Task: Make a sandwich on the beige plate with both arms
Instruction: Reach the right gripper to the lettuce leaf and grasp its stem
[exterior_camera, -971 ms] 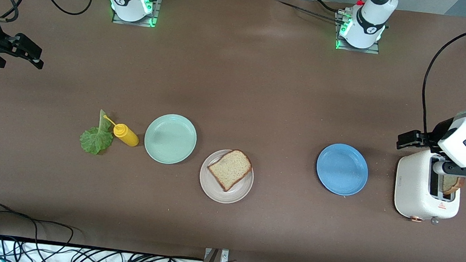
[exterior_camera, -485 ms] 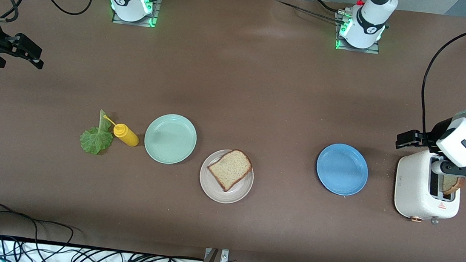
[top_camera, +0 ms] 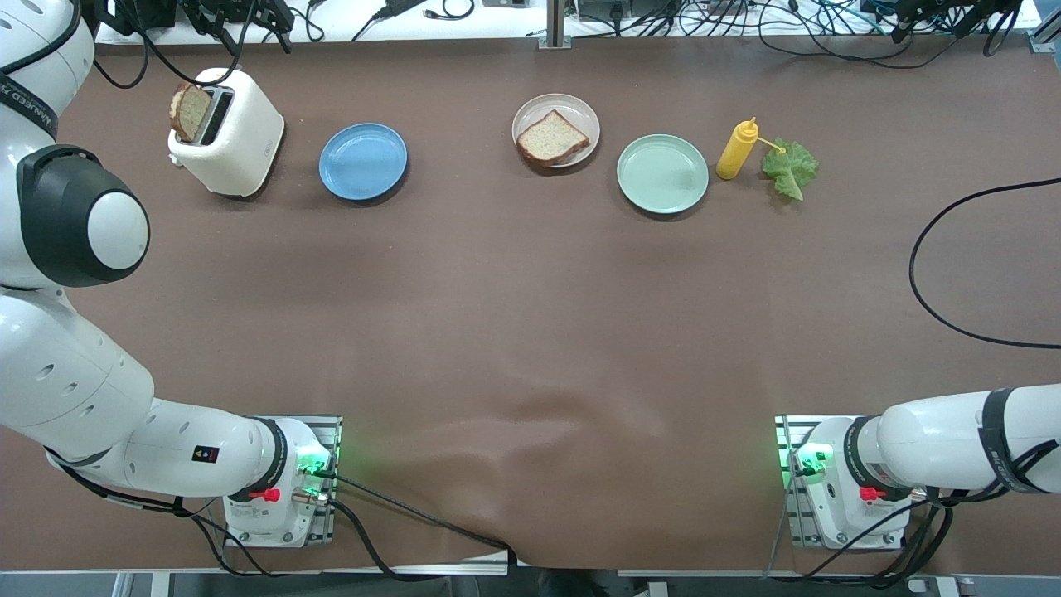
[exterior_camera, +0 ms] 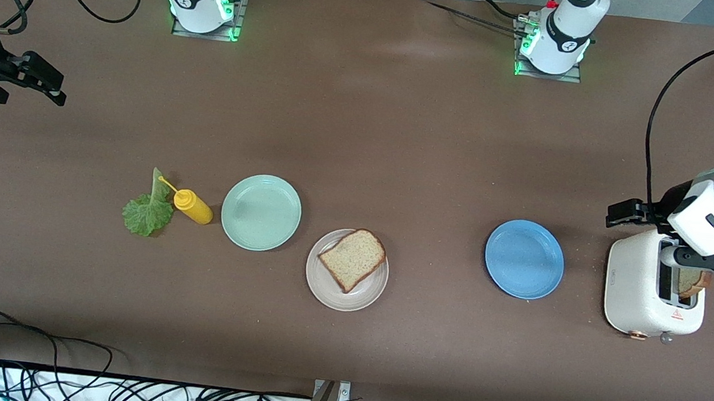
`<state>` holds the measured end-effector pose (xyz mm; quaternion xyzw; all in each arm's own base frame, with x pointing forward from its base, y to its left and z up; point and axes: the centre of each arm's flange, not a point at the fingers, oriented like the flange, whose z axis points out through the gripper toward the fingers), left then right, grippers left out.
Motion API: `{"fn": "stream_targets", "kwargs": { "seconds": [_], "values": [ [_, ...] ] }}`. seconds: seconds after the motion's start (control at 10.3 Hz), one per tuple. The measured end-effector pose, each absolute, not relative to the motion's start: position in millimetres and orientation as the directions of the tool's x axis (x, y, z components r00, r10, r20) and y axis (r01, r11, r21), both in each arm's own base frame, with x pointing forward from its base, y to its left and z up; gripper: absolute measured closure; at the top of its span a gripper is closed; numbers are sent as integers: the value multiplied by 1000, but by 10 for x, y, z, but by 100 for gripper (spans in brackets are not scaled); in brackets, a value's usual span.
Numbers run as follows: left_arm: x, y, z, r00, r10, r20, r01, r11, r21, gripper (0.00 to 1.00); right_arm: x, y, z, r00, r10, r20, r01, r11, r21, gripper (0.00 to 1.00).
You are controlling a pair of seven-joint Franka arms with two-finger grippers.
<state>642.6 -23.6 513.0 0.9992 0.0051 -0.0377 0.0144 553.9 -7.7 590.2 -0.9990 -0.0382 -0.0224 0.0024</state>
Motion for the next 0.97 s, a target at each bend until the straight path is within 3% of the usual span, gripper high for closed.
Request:
{"fn": "stream_targets", "kwargs": {
  "seconds": [0.39,0.97],
  "values": [
    [6426,-251,5117,997,6,-78,8,-1000,29,0,5744,150,5360,992,115,-51,114,-993,-8,0],
    [6425,-252,5069,996,6,-85,8,-1000,28,0,6138,-43,3641,981,78,-178,79,-997,-5,0]
  ]
}}
